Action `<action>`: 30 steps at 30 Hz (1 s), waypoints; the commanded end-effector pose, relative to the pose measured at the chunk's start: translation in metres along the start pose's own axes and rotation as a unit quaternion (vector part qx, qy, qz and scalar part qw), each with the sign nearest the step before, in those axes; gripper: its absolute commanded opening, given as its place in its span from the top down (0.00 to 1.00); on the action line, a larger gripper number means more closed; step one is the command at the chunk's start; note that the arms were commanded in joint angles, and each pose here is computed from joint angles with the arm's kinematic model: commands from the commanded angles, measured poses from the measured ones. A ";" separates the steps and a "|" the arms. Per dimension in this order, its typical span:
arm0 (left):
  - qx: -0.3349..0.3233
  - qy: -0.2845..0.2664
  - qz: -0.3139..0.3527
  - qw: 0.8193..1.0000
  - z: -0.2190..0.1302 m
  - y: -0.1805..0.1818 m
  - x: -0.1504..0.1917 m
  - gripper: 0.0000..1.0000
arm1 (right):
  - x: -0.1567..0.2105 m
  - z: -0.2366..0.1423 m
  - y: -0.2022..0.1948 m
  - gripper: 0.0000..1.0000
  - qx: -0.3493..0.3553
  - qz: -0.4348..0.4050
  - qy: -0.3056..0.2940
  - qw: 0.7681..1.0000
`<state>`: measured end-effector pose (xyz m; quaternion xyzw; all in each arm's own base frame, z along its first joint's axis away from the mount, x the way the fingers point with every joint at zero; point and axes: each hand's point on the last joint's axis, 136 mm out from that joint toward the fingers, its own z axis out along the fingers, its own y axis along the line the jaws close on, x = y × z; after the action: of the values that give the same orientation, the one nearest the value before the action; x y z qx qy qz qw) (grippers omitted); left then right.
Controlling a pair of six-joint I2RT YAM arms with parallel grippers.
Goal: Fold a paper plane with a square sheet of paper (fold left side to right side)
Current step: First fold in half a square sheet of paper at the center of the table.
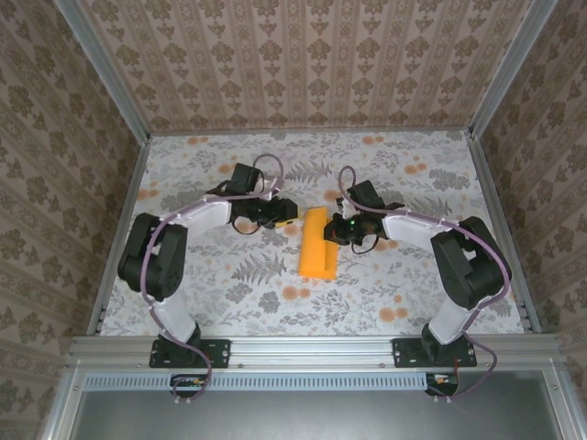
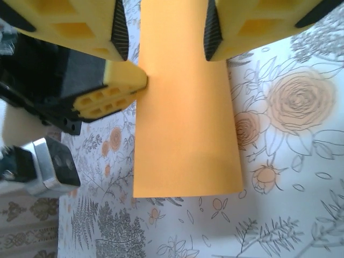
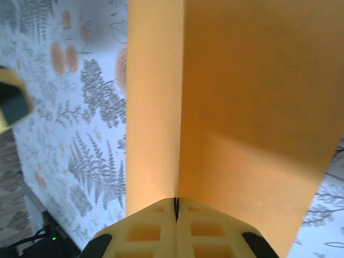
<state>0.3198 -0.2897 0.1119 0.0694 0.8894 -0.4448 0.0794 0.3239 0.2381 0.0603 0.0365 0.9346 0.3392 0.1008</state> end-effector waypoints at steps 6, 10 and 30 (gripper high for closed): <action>-0.056 0.065 0.002 0.996 0.031 0.020 0.037 0.41 | 0.011 0.006 -0.038 1.00 0.081 0.009 0.018 0.996; -0.091 0.086 0.002 0.992 0.048 0.029 0.041 0.37 | 0.011 0.007 -0.040 1.00 0.085 0.009 0.018 0.996; -0.174 0.136 0.016 0.975 0.077 0.054 0.061 0.51 | 0.006 -0.014 -0.053 0.68 0.125 0.001 -0.023 0.992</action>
<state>0.2857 -0.3207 0.0308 0.1143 0.9442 -0.3087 -0.0098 0.3147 0.2062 0.0263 0.0541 0.9628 0.2479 0.0926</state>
